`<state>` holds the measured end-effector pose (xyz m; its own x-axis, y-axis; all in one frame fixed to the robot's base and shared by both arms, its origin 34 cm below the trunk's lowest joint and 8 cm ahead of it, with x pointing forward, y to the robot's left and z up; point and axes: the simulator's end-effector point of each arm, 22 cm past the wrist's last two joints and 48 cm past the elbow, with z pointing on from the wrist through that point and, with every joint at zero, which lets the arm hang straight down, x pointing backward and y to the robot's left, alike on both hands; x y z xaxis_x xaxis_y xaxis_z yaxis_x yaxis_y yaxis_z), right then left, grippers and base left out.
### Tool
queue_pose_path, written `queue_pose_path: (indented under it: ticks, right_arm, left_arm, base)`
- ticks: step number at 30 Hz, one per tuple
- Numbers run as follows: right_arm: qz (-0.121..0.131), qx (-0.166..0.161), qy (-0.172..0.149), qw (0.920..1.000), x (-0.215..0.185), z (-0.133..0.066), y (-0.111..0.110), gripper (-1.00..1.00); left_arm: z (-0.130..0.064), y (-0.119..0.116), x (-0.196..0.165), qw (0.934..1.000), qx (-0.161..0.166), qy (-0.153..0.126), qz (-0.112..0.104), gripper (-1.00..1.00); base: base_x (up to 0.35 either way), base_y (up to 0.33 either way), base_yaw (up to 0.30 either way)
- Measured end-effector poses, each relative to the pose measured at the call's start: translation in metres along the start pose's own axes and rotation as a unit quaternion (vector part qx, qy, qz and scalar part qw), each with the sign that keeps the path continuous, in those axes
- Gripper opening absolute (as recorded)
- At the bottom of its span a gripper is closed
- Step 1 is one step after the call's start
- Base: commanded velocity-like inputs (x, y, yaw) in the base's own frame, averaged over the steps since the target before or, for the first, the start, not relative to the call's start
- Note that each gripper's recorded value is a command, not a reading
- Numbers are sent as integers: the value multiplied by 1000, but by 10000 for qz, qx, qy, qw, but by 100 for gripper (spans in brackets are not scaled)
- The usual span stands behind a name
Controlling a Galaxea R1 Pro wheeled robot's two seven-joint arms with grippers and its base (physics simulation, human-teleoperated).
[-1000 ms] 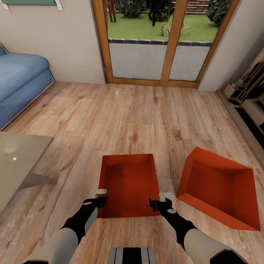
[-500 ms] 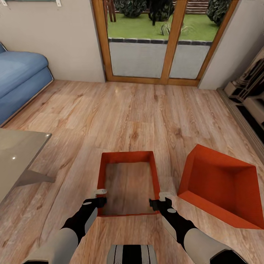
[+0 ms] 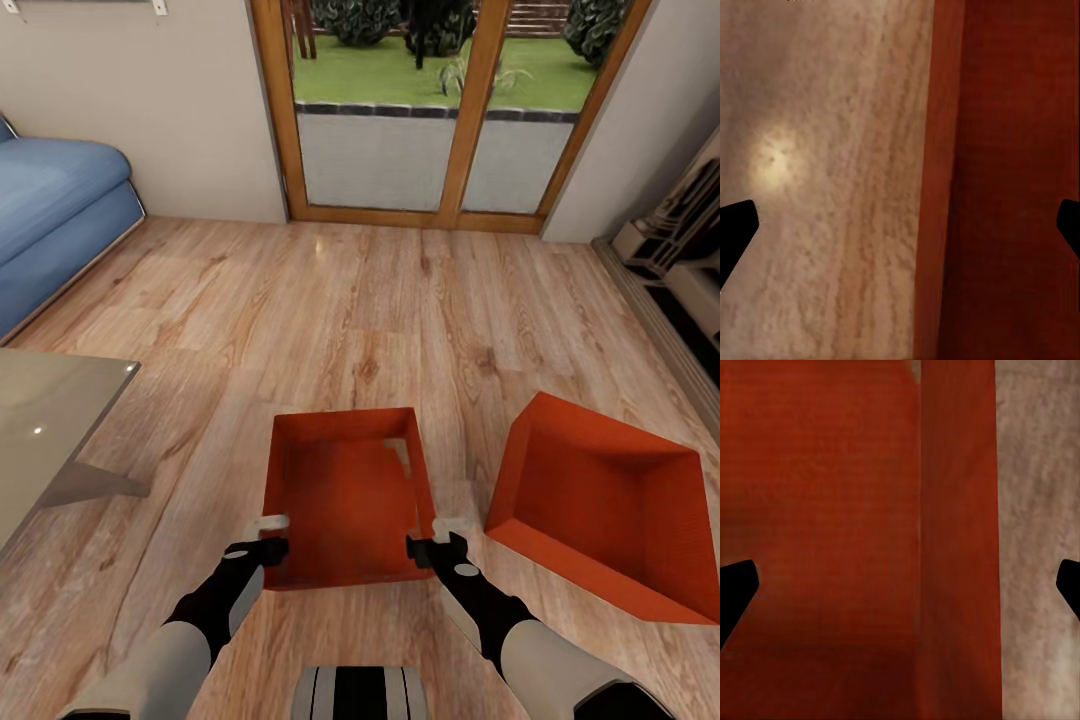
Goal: Move the two storage containers from the living room to the garage. In the garage, place one container on the floor and stack the other container on top of it (either order is fine).
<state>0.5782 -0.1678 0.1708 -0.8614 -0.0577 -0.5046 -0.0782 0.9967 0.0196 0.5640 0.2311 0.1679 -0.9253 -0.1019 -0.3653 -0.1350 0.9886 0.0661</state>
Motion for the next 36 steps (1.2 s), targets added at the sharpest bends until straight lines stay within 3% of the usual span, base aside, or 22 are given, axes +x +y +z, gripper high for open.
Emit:
queue_pose_path:
  ticks: [10,11,12,18,36]
  right_arm:
    - [46,5,4,10000,0,0,0,100]
    - [49,3,4,10000,0,0,0,-100]
    - [51,1,5,10000,0,0,0,-100]
    - [21,12,8,10000,0,0,-1,-100]
    - [53,25,8,10000,0,0,-2,-100]
  left_arm:
    - [1,1,5,10000,-3,56,8,100]
    - [1,1,5,10000,-3,60,9,100]
    - [1,1,6,10000,-4,72,6,-100]
    - [1,1,10,9999,22,140,-67,-100]
    - [0,1,1,10000,17,11,-16,-100]
  base:
    - [0,0,0]
    - [0,0,0]
    - [0,0,0]
    - [0,0,0]
    - [0,0,0]
